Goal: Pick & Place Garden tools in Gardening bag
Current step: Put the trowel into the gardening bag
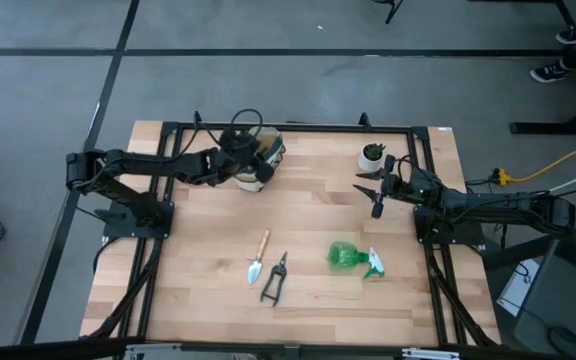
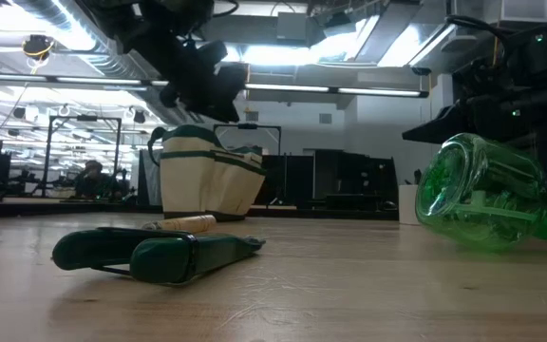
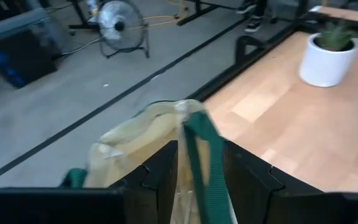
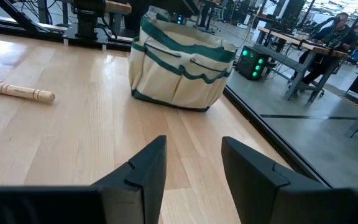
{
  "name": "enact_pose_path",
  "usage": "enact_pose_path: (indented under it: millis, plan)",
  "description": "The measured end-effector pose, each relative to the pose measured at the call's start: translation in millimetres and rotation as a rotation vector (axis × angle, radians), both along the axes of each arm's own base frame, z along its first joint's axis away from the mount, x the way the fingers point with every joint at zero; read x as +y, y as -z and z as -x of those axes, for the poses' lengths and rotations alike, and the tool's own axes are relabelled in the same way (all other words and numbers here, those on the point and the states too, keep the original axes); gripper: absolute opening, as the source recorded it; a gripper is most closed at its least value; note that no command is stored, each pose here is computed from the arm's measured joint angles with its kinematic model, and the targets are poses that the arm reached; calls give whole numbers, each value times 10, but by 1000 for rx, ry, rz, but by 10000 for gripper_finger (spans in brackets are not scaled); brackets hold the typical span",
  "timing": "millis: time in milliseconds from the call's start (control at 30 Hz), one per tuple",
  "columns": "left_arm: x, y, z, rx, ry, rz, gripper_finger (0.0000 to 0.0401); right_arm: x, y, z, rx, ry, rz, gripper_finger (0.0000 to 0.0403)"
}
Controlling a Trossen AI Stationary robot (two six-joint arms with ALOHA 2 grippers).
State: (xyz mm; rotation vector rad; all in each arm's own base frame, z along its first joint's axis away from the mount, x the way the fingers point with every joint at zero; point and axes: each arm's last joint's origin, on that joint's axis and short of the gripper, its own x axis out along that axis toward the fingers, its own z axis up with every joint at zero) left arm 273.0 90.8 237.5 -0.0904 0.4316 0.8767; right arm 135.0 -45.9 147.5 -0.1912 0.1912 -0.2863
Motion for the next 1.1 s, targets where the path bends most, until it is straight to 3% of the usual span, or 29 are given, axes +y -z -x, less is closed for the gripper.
enact_pose_path:
  millis: [267, 500, 900, 1100]
  plan:
    - [-121, -26, -66, -48, 120, 32, 120, 0, -1, -1, 0, -1, 0, 158]
    - [-317, -34, -137, -60, 343, 82, 116, 0, -1, 0, 0, 0, 0, 158]
    - [-905, -16, -198, -30, 663, 126, 118, 0, -1, 0, 0, 0, 0, 158]
    - [-1163, 45, -152, 39, 745, 169, 117, 0, -1, -1, 0, 0, 0, 158]
